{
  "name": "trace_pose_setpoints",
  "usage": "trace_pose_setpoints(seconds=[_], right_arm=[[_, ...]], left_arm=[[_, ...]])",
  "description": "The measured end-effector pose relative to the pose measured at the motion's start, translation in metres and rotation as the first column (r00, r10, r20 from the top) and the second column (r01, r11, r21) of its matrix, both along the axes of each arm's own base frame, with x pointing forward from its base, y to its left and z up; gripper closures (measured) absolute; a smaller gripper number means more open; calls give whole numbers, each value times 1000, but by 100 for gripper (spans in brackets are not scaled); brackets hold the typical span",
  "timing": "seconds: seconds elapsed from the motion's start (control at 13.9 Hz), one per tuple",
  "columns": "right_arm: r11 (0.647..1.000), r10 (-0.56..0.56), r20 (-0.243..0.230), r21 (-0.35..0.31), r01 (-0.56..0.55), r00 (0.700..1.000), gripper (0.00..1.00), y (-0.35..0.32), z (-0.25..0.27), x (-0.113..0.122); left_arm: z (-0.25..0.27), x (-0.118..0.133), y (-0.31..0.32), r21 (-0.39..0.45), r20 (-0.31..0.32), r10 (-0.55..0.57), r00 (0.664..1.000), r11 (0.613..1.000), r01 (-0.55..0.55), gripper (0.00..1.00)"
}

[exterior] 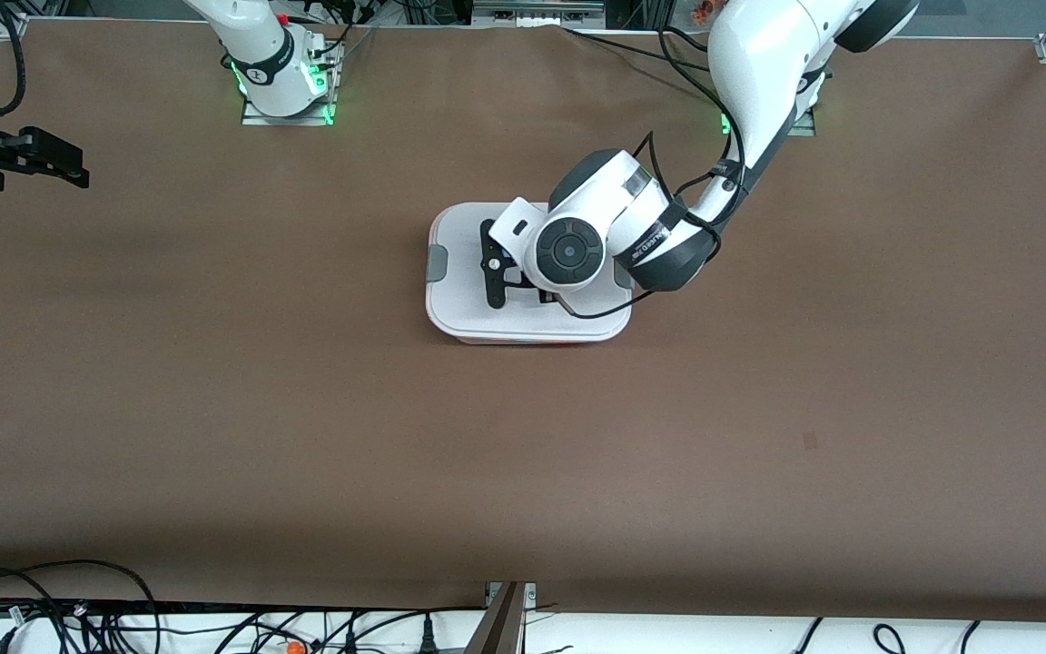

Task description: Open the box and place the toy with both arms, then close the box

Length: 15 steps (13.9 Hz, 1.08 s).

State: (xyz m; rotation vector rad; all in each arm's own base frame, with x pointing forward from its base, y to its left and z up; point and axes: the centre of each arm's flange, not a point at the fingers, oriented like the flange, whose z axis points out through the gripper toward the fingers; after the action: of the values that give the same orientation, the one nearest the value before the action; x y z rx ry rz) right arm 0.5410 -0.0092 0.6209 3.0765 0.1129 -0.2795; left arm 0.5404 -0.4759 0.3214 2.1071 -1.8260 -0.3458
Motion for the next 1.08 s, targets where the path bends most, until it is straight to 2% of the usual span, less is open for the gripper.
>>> trace_pose_setpoints(seconds=[1.08], right_arm=[[1000, 3, 0, 18, -3, 1000, 0, 3, 0, 0]], left_arm=[[-2, -7, -8, 22, -3, 46, 999, 999, -46, 94]])
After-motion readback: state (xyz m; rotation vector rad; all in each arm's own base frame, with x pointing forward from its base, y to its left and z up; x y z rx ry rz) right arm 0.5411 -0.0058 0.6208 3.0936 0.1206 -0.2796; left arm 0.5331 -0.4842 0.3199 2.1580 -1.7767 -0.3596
